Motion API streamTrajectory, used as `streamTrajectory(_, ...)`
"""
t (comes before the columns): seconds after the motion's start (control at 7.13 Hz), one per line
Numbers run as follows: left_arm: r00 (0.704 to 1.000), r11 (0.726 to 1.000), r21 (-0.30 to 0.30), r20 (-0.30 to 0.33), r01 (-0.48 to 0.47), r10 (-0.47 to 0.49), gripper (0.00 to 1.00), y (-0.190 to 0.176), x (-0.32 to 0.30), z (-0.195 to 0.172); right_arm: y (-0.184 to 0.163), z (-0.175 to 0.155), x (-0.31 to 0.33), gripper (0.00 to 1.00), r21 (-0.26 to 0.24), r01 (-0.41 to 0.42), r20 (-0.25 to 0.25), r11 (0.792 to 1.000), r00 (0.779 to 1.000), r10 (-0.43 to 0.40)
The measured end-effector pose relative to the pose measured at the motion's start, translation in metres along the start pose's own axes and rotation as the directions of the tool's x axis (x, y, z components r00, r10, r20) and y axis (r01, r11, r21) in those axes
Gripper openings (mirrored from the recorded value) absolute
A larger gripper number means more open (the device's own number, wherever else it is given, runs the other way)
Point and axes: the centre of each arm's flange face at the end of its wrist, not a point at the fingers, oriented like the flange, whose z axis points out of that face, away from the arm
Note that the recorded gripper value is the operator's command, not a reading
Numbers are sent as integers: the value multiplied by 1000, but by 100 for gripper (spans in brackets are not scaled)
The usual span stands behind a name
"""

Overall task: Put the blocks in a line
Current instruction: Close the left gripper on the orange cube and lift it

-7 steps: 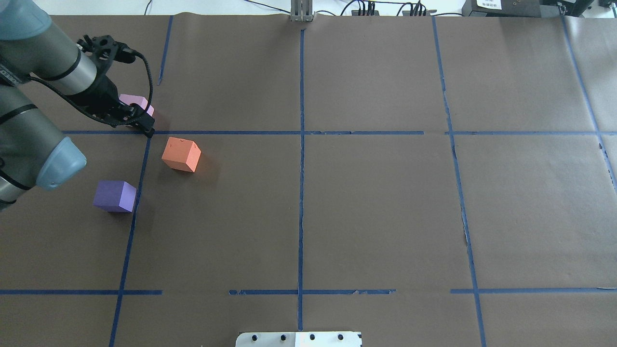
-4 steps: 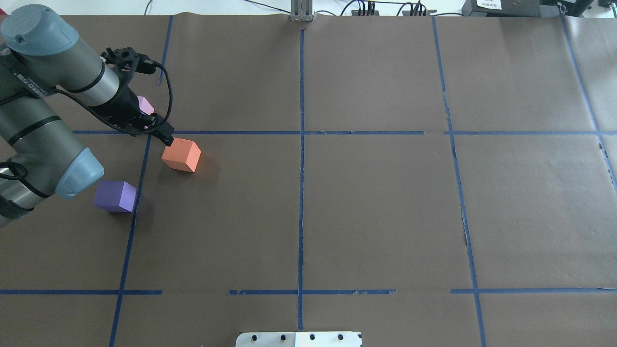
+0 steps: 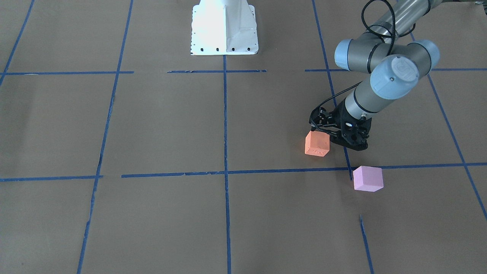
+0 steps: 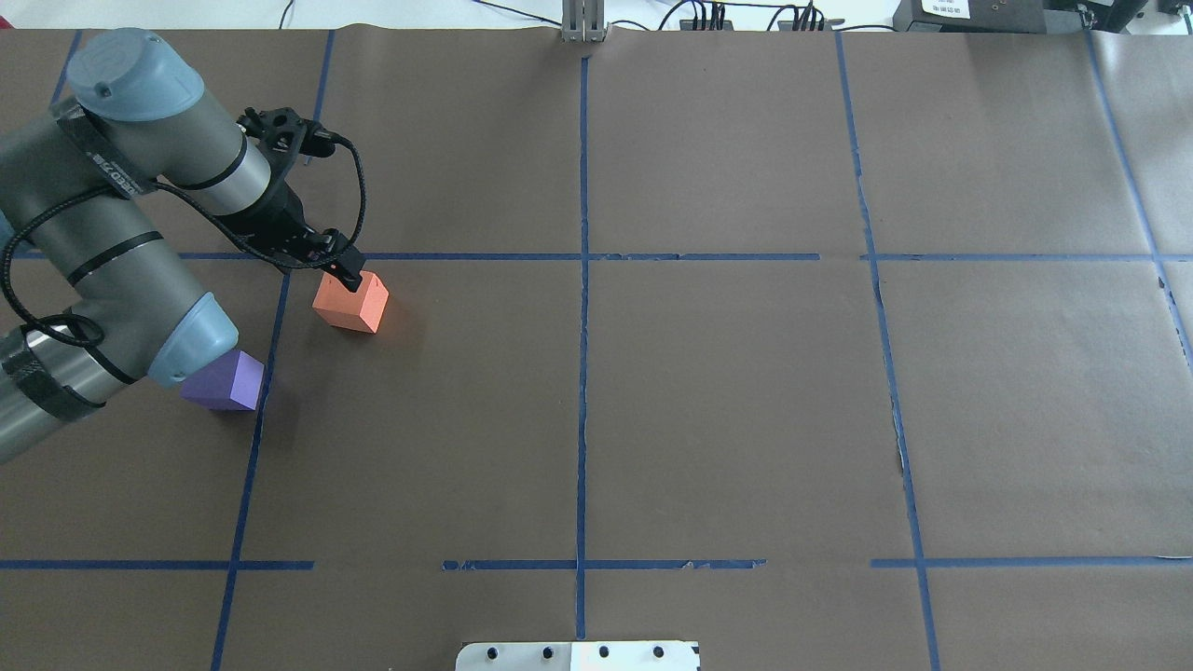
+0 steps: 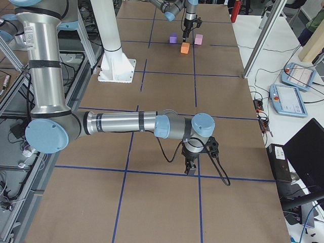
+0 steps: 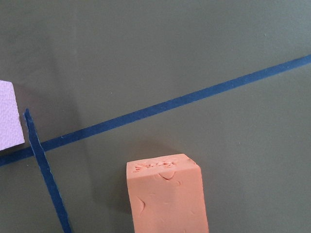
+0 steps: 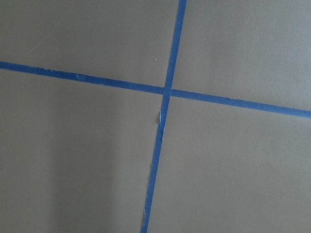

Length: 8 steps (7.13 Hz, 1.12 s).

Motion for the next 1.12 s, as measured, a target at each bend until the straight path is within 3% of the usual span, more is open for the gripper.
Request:
streamTrajectory(0.42, 998, 999, 20, 50, 35, -35, 100, -3, 4, 18, 0, 0, 0, 100, 0, 0, 0, 1000, 1000, 0)
streamTrajectory(1.12, 990, 991, 6, 59, 130, -130, 100, -4, 12, 35, 0, 0, 0, 100, 0, 0, 0, 1000, 1000, 0)
